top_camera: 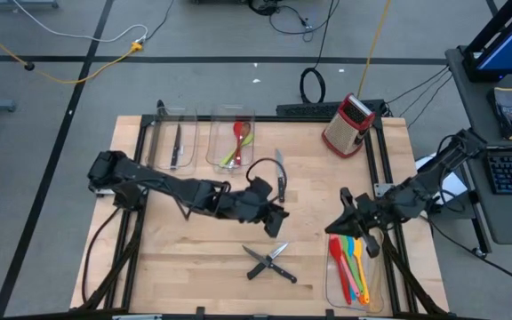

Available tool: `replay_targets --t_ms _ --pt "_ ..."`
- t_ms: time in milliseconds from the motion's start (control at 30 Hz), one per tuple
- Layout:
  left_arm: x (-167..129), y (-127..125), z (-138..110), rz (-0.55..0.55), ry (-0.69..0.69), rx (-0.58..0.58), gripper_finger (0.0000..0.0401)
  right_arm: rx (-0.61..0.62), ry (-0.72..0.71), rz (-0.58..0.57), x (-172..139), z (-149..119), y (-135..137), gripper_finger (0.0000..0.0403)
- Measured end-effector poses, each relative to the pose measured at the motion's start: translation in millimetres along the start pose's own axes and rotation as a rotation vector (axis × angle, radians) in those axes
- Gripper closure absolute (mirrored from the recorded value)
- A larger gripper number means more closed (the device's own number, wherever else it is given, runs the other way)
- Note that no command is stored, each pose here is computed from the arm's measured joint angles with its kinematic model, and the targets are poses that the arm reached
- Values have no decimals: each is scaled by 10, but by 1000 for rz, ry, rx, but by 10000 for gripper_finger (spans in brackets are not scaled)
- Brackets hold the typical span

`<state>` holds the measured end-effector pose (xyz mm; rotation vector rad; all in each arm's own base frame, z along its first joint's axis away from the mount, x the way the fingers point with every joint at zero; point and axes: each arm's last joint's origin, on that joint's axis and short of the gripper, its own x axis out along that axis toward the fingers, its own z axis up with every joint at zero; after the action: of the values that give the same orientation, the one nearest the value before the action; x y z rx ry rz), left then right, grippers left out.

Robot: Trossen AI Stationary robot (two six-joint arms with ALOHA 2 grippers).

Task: Pick & Place Kitchen Items
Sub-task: Put the black knife into the top left transparent bin

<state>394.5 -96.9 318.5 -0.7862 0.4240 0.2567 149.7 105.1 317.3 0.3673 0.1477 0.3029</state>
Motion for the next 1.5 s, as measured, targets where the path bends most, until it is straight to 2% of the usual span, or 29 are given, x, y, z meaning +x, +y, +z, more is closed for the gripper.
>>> replay_targets --t_ms 100,267,467,700,800,867,967,1100,1300,1367,1500 --pt "92 94 63 35 -17 22 265 -53 -30 -5 -58 53 -24 402" --pt "393 312 43 129 -25 39 265 -58 -92 2 -196 158 -55 402" --pt "750 665 59 231 -7 -23 265 -66 -146 22 -352 242 -73 401" --pt "892 938 193 310 -43 -157 265 -66 -155 33 -441 267 -91 400" --pt "890 965 237 323 -73 -178 265 -72 -147 31 -478 263 -105 399" --pt "880 933 245 304 -77 -153 265 -73 -121 21 -493 241 -121 400" --pt "785 721 295 170 -97 -49 265 -92 -73 -8 -482 190 -143 402" --pt "444 363 425 -9 -144 136 265 -100 -32 -116 -384 139 -212 402" --pt "-214 82 558 -52 -177 380 265 -20 17 -229 -182 120 -355 402" --pt "-359 45 573 -60 -194 418 265 -2 41 -251 -106 125 -405 402" --pt "-606 123 490 -40 -205 450 265 42 79 -303 60 160 -514 402"
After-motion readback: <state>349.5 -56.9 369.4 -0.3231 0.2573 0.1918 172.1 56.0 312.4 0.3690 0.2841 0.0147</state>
